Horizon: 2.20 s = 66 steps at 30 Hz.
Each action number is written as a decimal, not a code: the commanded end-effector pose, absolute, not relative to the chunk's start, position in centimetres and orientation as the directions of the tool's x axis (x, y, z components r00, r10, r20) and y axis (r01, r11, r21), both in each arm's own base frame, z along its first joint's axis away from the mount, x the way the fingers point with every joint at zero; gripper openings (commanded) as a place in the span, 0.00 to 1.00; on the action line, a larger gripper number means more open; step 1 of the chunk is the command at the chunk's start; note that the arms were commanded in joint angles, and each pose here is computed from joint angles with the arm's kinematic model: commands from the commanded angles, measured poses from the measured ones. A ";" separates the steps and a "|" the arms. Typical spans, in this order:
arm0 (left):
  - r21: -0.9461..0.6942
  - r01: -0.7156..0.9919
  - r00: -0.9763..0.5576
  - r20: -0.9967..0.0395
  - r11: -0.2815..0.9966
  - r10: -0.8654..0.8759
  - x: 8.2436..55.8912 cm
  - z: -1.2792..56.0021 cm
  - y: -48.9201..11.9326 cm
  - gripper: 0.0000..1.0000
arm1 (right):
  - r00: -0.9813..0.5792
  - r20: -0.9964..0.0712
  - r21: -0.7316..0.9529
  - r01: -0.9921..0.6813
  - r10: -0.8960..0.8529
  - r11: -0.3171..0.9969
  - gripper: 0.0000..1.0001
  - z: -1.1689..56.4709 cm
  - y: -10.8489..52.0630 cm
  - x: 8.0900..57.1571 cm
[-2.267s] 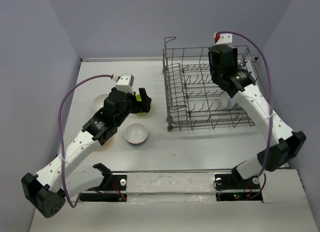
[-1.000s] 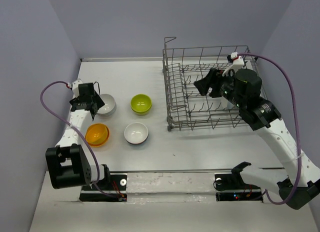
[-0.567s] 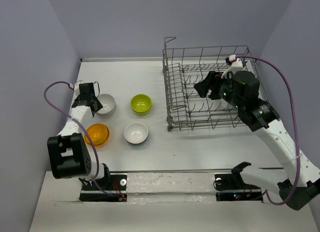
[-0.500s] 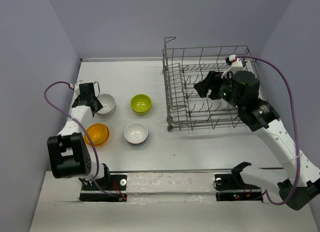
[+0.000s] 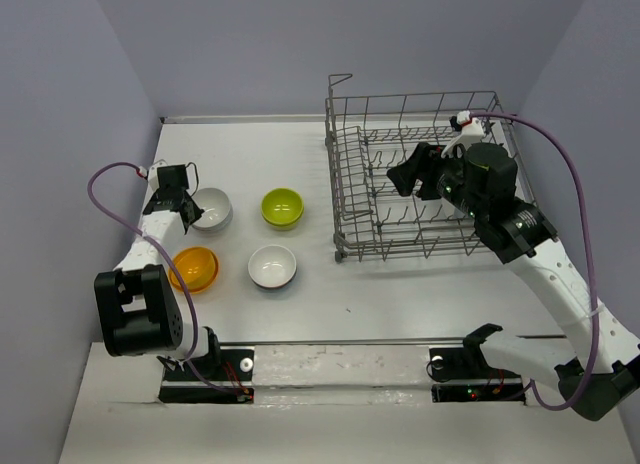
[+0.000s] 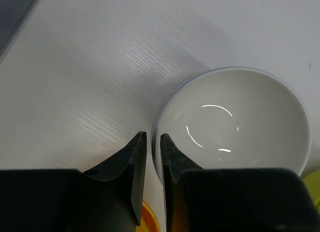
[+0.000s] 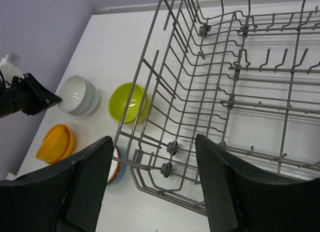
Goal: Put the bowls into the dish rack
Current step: Pick up the bowl from the bowl, then pass from the left arm to the right
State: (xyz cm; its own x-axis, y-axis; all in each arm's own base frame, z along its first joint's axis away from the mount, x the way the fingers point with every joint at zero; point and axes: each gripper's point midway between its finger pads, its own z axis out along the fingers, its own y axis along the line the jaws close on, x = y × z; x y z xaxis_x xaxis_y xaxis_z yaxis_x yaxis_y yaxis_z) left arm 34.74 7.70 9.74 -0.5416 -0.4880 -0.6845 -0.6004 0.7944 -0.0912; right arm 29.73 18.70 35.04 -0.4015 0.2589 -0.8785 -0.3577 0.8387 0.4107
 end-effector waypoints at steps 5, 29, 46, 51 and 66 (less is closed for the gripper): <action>-0.116 -0.599 -0.502 -0.717 0.792 -0.484 36.2 11.5 8.1 0.27 | -0.338 -0.901 0.399 -0.403 0.271 0.824 0.73 36.9 18.9 29.4; -0.146 -0.567 -0.506 -0.715 0.811 -0.482 36.1 13.0 7.3 0.00 | -0.339 -0.902 0.399 -0.408 0.269 0.821 0.73 36.9 18.8 29.2; -0.310 -0.413 -0.342 -0.818 0.856 -0.462 36.5 23.6 4.7 0.00 | -0.378 -0.888 0.421 -0.437 0.262 0.795 0.72 37.7 20.6 30.2; -0.319 -0.348 -0.290 -0.857 0.881 -0.425 36.0 28.3 2.4 0.00 | -0.446 -0.872 0.447 -0.558 0.202 0.699 0.68 39.4 27.2 30.0; -0.308 -0.211 -0.265 -0.895 0.928 -0.358 33.2 33.1 -3.0 0.00 | -0.414 -0.910 0.259 -0.504 0.033 0.824 0.66 37.0 39.1 33.3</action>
State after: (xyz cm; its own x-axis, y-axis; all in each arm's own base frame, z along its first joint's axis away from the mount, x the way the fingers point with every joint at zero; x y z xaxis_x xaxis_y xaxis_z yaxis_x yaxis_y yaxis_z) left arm 33.49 -3.01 28.26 -0.3886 -0.3476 -0.8533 -0.2424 0.9321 -0.2692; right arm 32.11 39.14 36.49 -0.4645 0.0377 -0.8848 -0.5642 0.7575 0.3285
